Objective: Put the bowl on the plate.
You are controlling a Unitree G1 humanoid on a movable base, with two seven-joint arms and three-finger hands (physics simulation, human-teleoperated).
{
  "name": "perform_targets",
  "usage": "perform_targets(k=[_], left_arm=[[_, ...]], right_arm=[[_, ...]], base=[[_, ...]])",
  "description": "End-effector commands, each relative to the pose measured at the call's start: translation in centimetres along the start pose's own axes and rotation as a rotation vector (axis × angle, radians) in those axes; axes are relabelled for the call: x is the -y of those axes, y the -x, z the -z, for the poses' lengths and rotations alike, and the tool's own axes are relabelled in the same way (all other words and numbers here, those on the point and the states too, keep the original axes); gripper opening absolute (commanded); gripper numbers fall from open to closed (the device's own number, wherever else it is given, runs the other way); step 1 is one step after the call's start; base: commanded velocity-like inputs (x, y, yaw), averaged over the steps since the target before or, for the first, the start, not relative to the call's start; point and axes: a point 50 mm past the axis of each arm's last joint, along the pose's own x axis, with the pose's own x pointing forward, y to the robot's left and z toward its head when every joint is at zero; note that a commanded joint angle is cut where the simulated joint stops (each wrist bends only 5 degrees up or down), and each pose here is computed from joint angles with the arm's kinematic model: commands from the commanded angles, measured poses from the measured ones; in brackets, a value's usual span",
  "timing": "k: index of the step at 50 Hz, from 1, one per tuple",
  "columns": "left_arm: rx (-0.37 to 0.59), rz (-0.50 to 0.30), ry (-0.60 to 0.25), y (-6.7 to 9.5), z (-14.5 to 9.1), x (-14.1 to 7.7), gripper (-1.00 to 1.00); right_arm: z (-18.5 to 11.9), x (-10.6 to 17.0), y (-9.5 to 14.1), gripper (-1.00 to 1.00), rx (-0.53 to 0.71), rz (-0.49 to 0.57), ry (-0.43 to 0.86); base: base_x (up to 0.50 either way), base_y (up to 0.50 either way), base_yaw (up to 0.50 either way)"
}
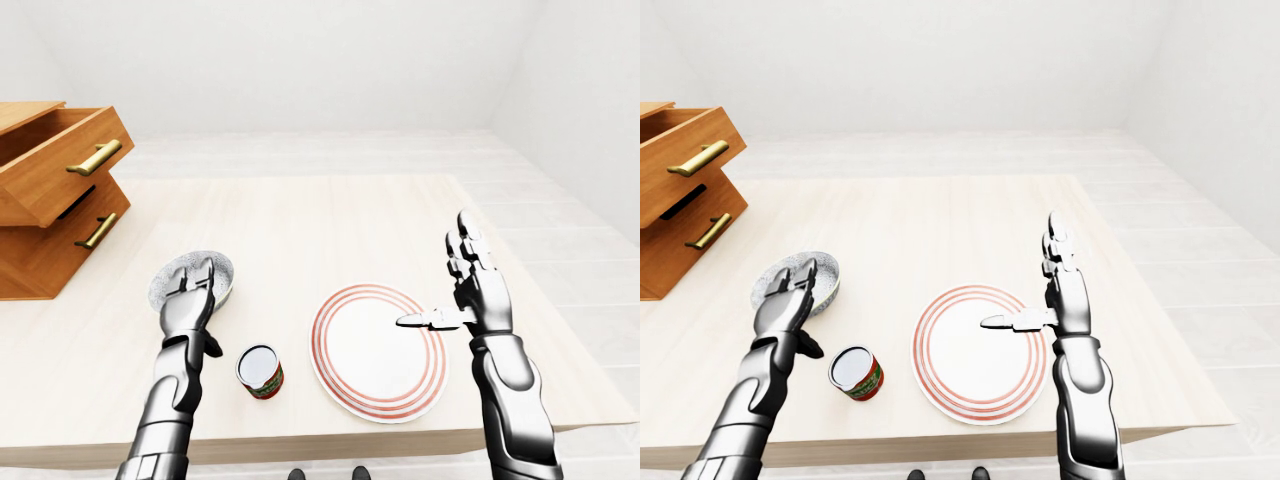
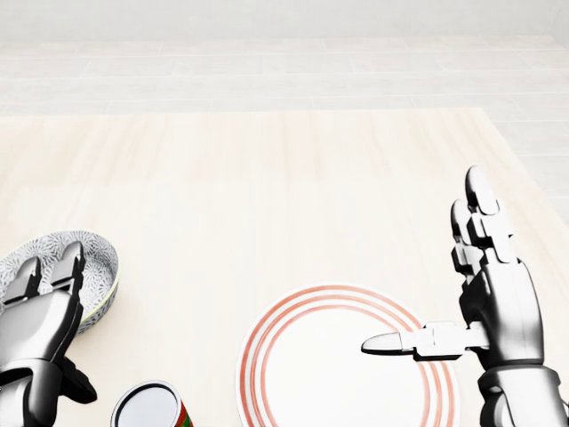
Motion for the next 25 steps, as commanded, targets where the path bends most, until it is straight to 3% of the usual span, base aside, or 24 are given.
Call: perform_targets(k=[1, 25], left_arm=[[-0.013, 0.008, -0.006, -0.32, 0.3, 0.63, 1.0], [-0.02, 0.032, -0.06, -0.18, 0.96, 0.67, 1.0]], right_arm=[[0.23, 0.0, -0.06, 1.0, -0.009, -0.001, -0.002], [-0.09, -0.16, -0.02, 1.0, 0.003, -0.002, 0.006]], base=[[0.0, 0.0, 0.0], [0.0, 0.0, 0.0]])
